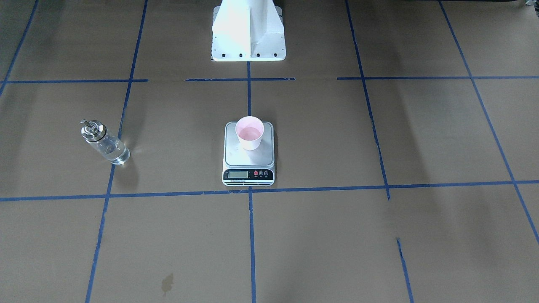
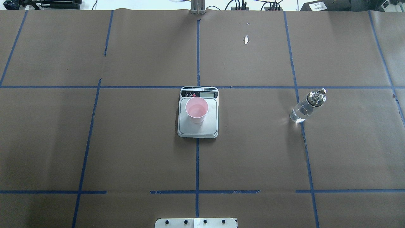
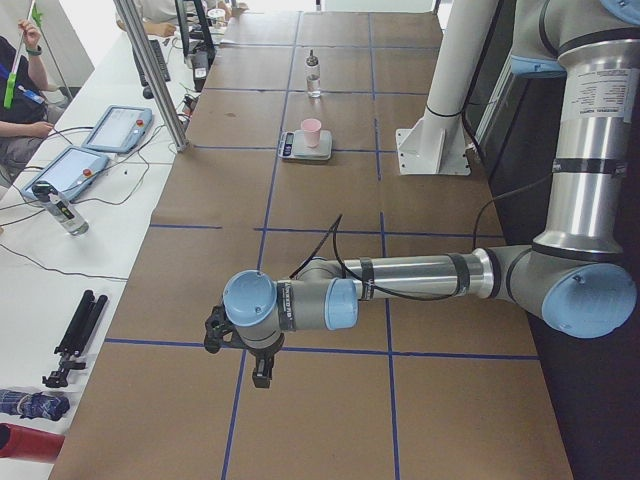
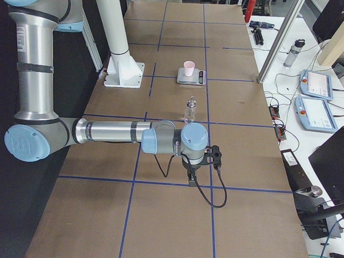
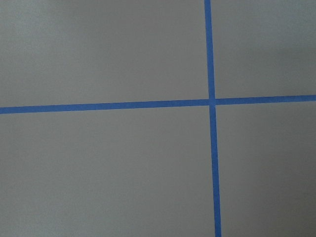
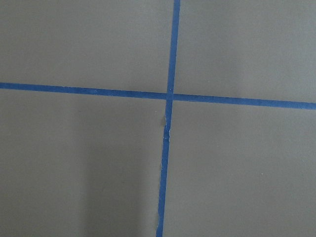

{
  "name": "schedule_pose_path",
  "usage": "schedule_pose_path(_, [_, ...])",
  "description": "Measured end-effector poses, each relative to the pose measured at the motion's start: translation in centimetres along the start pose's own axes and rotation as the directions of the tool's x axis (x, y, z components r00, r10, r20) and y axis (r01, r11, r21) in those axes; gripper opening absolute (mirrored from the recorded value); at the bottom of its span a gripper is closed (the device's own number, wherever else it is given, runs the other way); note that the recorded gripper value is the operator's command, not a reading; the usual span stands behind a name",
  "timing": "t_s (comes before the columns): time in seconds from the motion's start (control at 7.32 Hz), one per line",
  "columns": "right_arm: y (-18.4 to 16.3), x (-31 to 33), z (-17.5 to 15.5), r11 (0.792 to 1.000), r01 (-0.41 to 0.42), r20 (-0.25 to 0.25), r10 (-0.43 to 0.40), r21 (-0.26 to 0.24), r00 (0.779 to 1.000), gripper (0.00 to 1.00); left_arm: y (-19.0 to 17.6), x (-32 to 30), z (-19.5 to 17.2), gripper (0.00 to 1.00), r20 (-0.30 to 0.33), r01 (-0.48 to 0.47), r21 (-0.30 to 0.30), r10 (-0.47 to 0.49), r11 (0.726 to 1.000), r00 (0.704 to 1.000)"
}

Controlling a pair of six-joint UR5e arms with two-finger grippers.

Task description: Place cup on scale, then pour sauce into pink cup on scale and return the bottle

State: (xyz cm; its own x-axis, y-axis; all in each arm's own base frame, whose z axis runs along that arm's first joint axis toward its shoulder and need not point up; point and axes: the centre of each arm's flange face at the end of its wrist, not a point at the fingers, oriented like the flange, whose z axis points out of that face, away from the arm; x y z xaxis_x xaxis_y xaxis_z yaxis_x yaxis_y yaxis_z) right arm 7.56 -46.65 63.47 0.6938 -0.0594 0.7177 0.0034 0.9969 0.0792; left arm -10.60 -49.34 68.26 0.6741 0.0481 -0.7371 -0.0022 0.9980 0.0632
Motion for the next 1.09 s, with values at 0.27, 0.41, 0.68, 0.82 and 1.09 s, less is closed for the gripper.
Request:
schedule_pose_path(0.27, [0.01,0.06,0.05,1.0,-0.005,-0.001,0.005,-0.001,1.0,1.0,0.08,-0.05,0.06,1.0,-0.001,0.001,-0.001,-0.001,1.0,1.0])
schedule_pose_path(0.41, [0.02,0.08,0.06,1.0,-0.006,-0.002,0.006,-0.002,1.0,1.0,0.11,-0.08,0.09,1.0,-0.001,0.001,-0.001,-0.001,1.0,1.0])
schedule_pose_path(0.68, [0.0,0.06,0.04,0.999,-0.036,-0.002,0.036,0.0,0.999,1.0,0.11,-0.09,0.1,1.0,-0.001,0.003,-0.002,-0.003,1.0,1.0])
schedule_pose_path(0.82, [-0.01,0.06,0.03,0.998,-0.06,-0.003,0.06,0.001,0.998,1.0,0.1,-0.07,0.08,1.0,-0.001,0.003,-0.001,-0.003,1.0,1.0])
schedule_pose_path(1.09, [-0.02,0.06,0.02,0.998,-0.068,-0.004,0.068,0.002,0.998,1.0,0.04,-0.03,0.03,1.0,-0.001,0.002,-0.001,-0.002,1.0,1.0])
